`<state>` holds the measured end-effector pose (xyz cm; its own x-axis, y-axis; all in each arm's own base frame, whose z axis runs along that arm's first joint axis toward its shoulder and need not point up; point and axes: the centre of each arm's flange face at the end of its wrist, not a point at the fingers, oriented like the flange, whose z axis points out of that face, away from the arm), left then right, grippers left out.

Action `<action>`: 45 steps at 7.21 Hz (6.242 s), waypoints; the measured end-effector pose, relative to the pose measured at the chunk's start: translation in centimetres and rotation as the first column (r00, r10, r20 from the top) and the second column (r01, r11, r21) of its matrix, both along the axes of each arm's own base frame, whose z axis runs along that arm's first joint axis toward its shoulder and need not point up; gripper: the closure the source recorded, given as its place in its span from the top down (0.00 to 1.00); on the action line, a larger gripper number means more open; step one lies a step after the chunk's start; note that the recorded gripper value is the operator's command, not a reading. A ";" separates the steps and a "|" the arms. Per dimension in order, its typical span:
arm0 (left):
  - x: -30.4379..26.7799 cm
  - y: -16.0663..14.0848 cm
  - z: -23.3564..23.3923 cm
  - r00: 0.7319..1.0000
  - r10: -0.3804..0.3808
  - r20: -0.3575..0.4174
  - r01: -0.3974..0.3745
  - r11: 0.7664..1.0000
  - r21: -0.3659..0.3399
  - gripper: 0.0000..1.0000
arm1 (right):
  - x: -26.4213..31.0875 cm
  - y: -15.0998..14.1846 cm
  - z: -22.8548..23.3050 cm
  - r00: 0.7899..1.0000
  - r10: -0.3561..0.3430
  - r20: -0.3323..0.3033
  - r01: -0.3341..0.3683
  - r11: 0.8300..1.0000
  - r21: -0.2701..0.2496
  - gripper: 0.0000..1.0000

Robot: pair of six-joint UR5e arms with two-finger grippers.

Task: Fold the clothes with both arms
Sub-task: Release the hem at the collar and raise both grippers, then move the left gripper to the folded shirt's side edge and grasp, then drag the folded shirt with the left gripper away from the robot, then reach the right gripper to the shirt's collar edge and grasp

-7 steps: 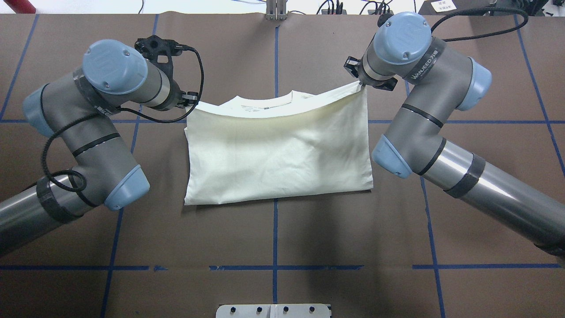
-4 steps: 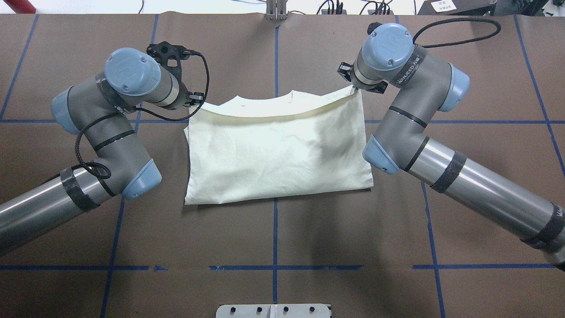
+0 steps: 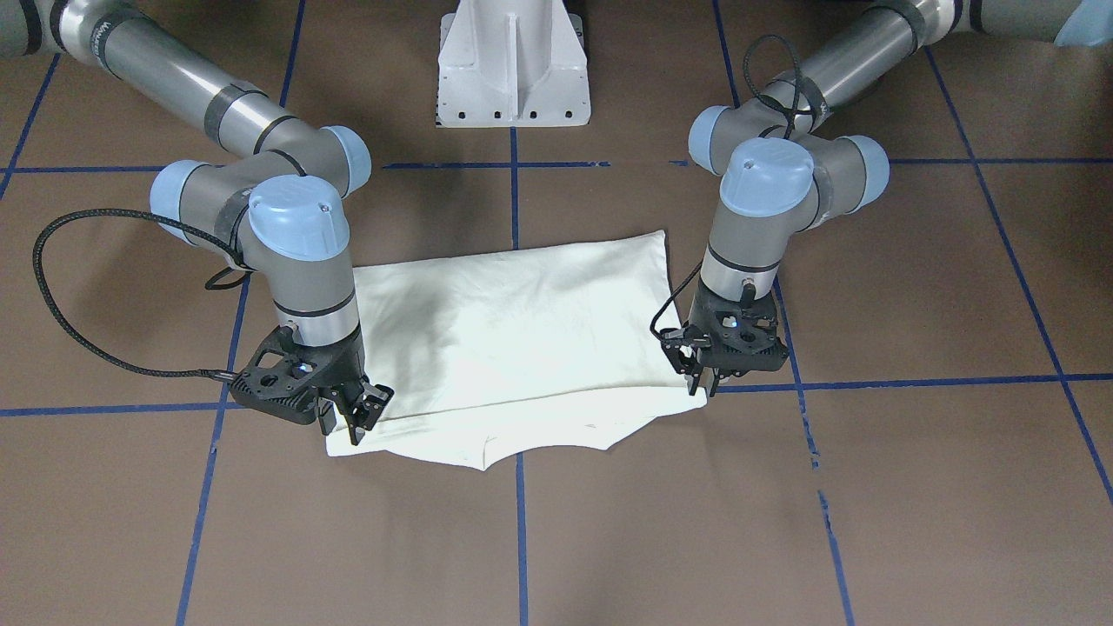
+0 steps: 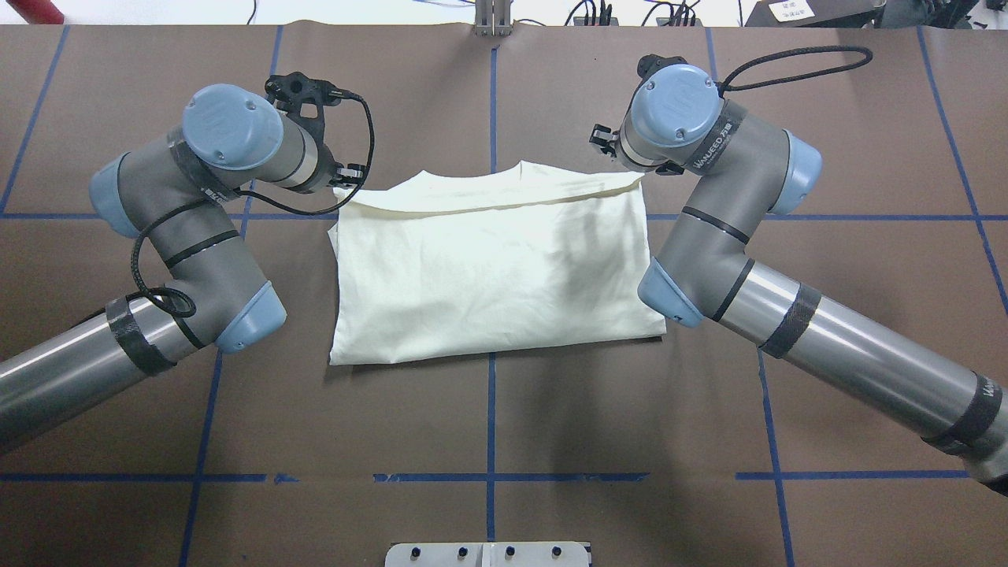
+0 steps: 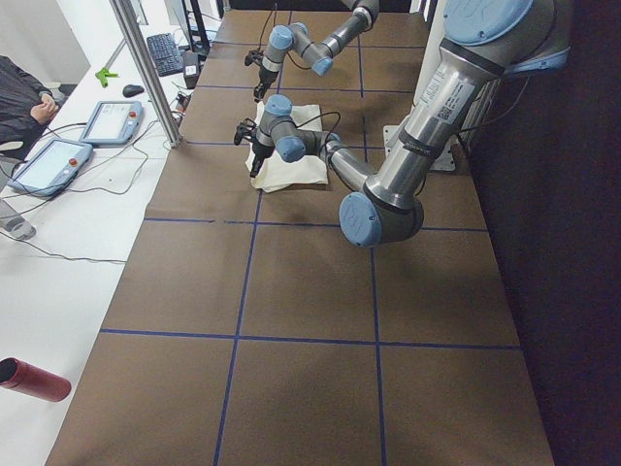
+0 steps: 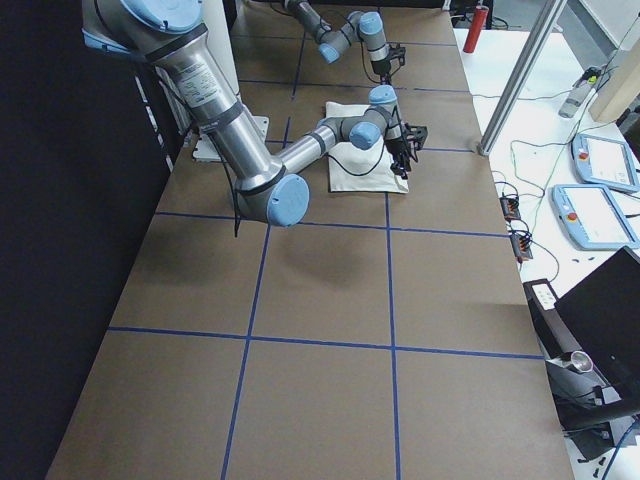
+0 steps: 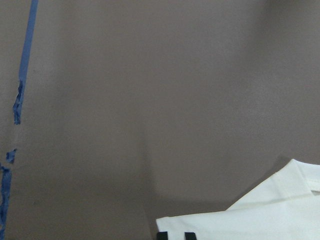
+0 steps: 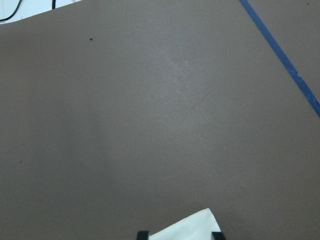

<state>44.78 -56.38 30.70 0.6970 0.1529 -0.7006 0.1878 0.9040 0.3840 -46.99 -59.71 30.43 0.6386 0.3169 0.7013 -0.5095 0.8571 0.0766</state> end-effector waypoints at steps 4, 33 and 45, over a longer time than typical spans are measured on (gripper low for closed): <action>-5.3 10.5 0.3 0.988 0.087 -0.128 -0.084 0.996 0.026 0.89 | 4.5 1.3 -1.5 0.989 -0.146 0.021 0.143 0.984 0.105 1.00; -10.5 -11.3 8.4 0.999 -0.025 -0.034 0.032 0.970 0.240 1.00 | -4.5 0.9 -9.0 0.986 0.039 0.160 -0.032 0.998 -0.046 0.56; -10.5 -9.9 8.7 0.998 -0.010 -0.054 0.023 0.968 0.250 1.00 | -15.2 4.3 -6.9 0.999 0.007 0.035 -0.005 0.998 -0.057 0.44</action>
